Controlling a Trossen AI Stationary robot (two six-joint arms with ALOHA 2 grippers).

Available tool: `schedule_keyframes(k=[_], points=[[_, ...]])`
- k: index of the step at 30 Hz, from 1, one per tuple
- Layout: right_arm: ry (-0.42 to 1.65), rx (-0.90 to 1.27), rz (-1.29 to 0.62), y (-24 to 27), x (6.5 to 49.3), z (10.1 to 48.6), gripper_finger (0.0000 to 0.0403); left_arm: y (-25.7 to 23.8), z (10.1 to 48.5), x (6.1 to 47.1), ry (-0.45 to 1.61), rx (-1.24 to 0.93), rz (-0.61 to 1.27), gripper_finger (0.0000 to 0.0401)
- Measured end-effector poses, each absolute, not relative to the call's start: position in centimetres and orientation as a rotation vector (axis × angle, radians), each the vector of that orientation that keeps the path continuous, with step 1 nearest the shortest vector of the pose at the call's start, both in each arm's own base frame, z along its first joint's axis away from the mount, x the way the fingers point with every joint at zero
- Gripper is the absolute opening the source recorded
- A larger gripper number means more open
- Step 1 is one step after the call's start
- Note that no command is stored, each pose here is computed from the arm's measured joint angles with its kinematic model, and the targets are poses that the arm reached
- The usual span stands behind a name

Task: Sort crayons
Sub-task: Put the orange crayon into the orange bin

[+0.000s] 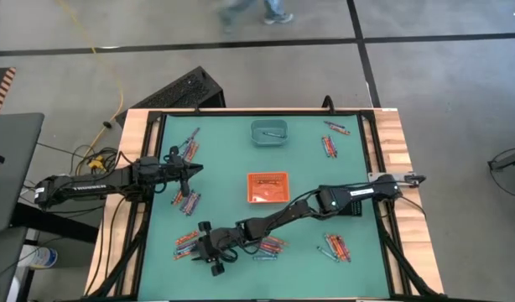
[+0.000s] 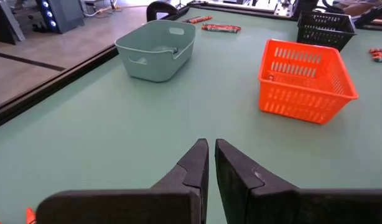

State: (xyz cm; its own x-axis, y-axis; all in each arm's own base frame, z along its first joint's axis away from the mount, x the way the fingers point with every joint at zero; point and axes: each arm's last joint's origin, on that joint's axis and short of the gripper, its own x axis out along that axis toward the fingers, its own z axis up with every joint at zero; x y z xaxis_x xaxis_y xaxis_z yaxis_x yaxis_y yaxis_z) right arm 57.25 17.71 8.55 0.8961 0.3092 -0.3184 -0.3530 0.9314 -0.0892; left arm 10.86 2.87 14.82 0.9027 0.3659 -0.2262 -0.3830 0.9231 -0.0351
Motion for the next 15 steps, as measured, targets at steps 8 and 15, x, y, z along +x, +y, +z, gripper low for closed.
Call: schedule_keyframes(k=[8,15], points=[[0.295,-0.173,0.332,17.23,57.42,8.72,0.0118,2.87,14.82,10.86,0.219,-0.079,0.388,0.0017],[0.329,-0.162,0.330,17.25,57.31,8.43,0.0118,2.87,14.82,10.86,0.219,-0.079,0.388,0.0017]])
